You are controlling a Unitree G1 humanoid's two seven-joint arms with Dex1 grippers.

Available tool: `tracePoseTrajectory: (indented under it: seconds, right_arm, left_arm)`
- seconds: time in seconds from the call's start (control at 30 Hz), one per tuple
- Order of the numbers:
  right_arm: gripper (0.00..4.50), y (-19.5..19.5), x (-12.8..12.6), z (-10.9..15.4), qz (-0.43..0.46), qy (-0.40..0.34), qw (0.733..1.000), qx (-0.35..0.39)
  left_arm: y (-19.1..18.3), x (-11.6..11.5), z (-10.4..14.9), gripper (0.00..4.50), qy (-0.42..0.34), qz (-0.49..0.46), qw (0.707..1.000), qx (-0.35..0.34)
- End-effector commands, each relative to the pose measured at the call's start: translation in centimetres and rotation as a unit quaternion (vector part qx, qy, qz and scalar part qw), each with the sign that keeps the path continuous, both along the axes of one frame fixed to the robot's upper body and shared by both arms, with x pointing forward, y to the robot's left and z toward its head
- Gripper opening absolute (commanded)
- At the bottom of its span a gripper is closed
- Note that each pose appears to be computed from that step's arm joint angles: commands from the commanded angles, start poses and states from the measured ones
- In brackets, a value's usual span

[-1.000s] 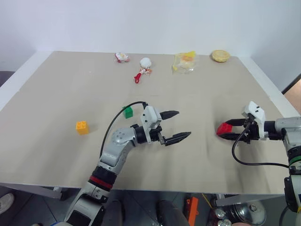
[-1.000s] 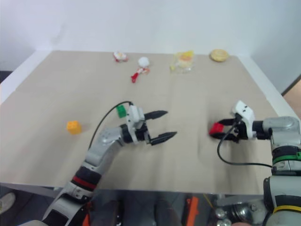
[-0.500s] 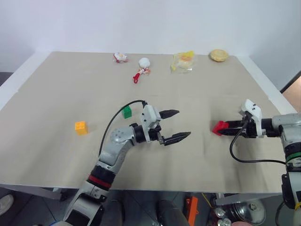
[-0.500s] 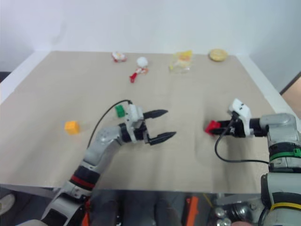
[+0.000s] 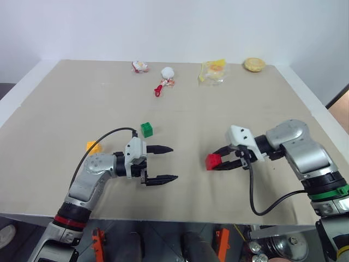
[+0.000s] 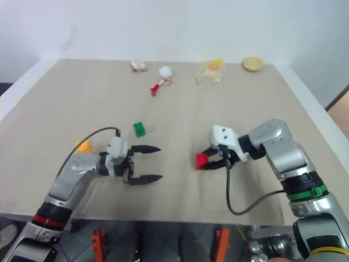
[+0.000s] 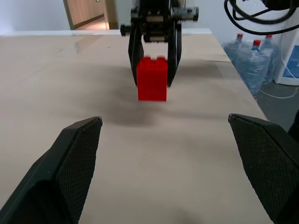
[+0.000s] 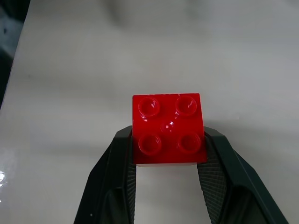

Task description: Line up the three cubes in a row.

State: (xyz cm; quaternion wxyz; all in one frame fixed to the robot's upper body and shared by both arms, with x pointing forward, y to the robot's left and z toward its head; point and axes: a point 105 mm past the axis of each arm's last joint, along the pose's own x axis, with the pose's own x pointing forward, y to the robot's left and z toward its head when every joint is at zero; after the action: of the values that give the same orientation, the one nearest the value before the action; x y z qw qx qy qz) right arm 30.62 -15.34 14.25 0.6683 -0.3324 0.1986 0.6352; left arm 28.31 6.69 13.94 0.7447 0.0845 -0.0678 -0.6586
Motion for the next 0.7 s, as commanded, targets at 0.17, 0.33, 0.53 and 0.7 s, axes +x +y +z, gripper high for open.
tracePoseTrajectory:
  seconds: [0.17,0.33,0.53,0.7]
  right_arm:
    - [1.24,0.2,-0.2,-0.9,0.014,-0.010,1.000,-0.020]
    - [1.24,0.3,-0.1,-0.8,0.015,-0.013,1.000,-0.013]
    - [4.03,1.0,-0.5,1.1,0.026,-0.010,0.999,0.021]
    - [4.44,1.8,-0.8,4.3,0.028,-0.010,0.995,0.094]
  left_arm:
    - [-0.4,-0.3,1.2,4.50,-0.022,-0.005,1.000,-0.013]
    - [-0.6,-0.3,1.2,4.50,-0.021,-0.006,1.000,-0.017]
    - [-0.4,-0.1,1.4,4.50,-0.013,0.018,0.999,-0.031]
    - [0.9,1.6,2.2,4.50,-0.002,0.111,0.992,-0.068]
